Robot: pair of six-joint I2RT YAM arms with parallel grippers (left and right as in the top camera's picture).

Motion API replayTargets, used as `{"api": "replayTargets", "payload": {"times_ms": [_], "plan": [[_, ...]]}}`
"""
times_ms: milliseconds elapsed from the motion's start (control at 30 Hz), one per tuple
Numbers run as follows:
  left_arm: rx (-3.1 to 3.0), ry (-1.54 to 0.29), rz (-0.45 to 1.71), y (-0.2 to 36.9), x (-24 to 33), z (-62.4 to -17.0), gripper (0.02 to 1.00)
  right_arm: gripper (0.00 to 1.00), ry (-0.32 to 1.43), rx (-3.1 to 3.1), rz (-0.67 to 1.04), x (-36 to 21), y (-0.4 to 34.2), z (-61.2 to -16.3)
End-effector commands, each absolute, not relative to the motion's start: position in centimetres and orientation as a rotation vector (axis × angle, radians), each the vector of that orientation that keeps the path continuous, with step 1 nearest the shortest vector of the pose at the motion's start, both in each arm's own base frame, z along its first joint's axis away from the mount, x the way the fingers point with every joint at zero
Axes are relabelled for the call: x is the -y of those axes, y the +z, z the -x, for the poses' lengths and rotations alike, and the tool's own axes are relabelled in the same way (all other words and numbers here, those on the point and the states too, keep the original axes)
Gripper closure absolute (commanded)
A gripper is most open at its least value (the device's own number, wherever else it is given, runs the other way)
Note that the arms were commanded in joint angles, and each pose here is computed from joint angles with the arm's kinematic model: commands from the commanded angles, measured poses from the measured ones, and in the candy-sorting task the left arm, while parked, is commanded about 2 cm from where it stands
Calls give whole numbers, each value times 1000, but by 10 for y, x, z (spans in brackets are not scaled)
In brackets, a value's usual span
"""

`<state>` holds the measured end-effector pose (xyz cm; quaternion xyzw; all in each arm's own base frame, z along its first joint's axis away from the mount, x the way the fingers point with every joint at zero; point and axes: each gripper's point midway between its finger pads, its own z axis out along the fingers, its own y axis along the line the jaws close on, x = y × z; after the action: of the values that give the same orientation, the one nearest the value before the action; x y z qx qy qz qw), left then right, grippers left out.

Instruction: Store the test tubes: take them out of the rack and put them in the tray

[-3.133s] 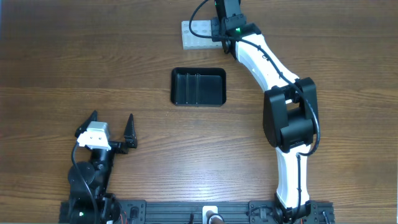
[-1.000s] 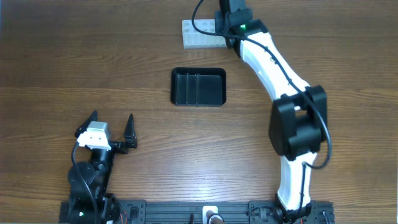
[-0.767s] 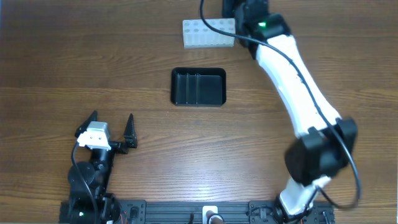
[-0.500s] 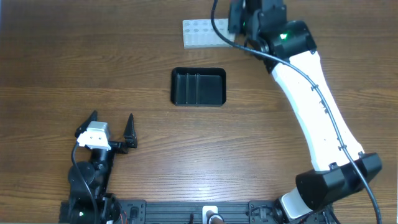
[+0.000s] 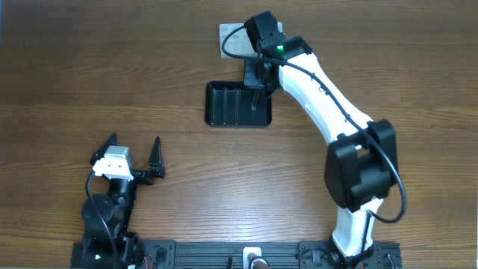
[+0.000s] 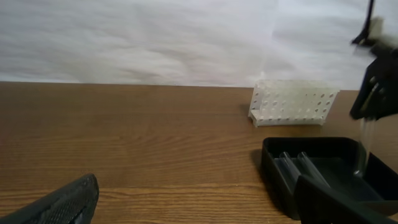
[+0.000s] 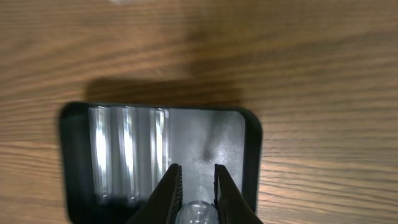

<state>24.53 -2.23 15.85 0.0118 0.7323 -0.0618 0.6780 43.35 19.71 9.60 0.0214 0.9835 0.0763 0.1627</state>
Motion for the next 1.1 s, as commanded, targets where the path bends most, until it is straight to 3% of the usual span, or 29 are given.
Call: {"api": "replayTargets", "payload": {"times_ms": [33,1100], "plan": [[-1645,-136,-40,157,23,-245,18,967,234,-2826,-99,-201,81,-436],[-1645,-136,-40,157,23,-245,18,836,167,-2931,-106,-199,25,-431]]}}
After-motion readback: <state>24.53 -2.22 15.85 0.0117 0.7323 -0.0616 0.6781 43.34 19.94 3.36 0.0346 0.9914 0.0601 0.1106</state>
